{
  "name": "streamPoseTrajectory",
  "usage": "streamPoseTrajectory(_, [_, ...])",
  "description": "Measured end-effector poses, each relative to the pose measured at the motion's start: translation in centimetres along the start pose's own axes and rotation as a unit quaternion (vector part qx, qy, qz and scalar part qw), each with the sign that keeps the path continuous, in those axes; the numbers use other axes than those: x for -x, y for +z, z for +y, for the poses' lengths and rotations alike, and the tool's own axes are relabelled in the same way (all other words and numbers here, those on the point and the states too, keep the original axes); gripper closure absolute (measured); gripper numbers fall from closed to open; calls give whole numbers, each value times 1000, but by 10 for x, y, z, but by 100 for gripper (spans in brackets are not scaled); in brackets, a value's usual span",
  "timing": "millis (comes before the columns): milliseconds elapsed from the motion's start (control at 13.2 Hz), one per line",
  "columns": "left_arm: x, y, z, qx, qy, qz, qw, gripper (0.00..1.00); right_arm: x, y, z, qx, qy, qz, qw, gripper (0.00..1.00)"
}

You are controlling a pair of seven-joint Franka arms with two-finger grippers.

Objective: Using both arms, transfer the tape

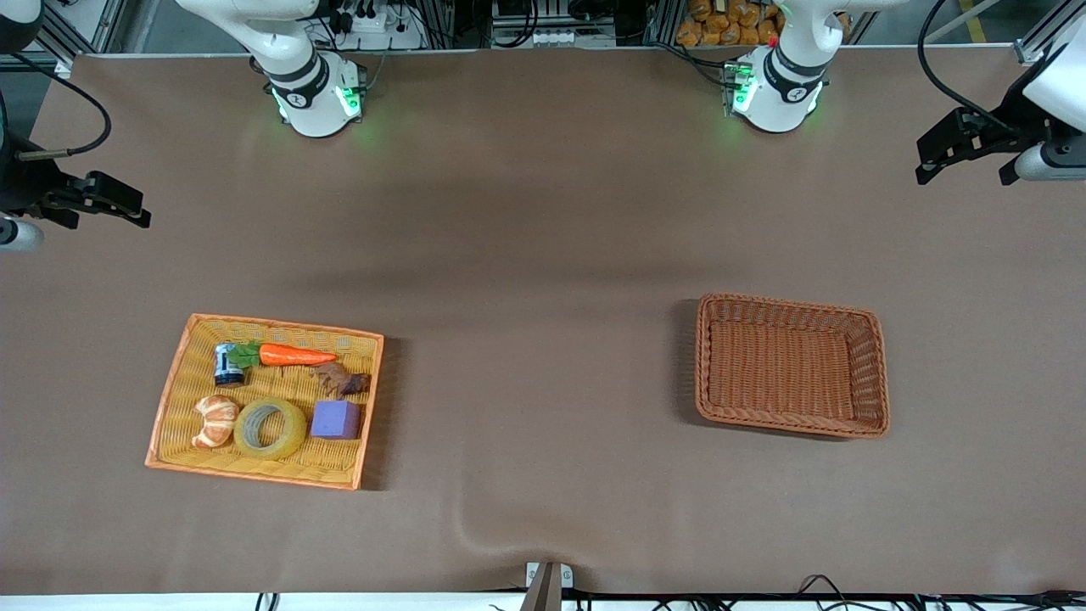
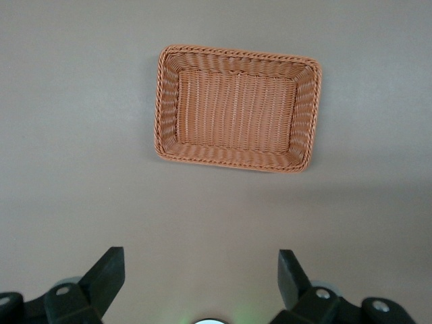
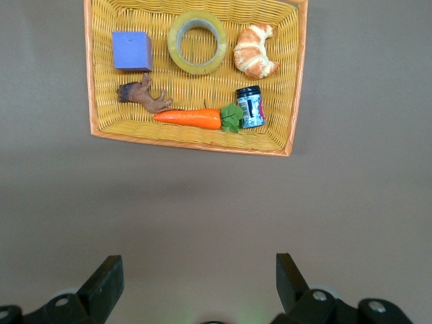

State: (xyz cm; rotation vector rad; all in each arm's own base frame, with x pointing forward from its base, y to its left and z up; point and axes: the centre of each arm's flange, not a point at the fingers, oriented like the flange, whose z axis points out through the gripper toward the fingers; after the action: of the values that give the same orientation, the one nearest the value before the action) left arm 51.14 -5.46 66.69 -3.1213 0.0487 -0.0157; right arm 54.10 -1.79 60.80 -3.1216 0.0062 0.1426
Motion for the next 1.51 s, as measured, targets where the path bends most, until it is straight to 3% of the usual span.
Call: streamPoseTrajectory(1509, [-8, 11, 2, -3, 3, -10, 1000, 0, 1, 21, 5, -2, 4, -31, 999, 0])
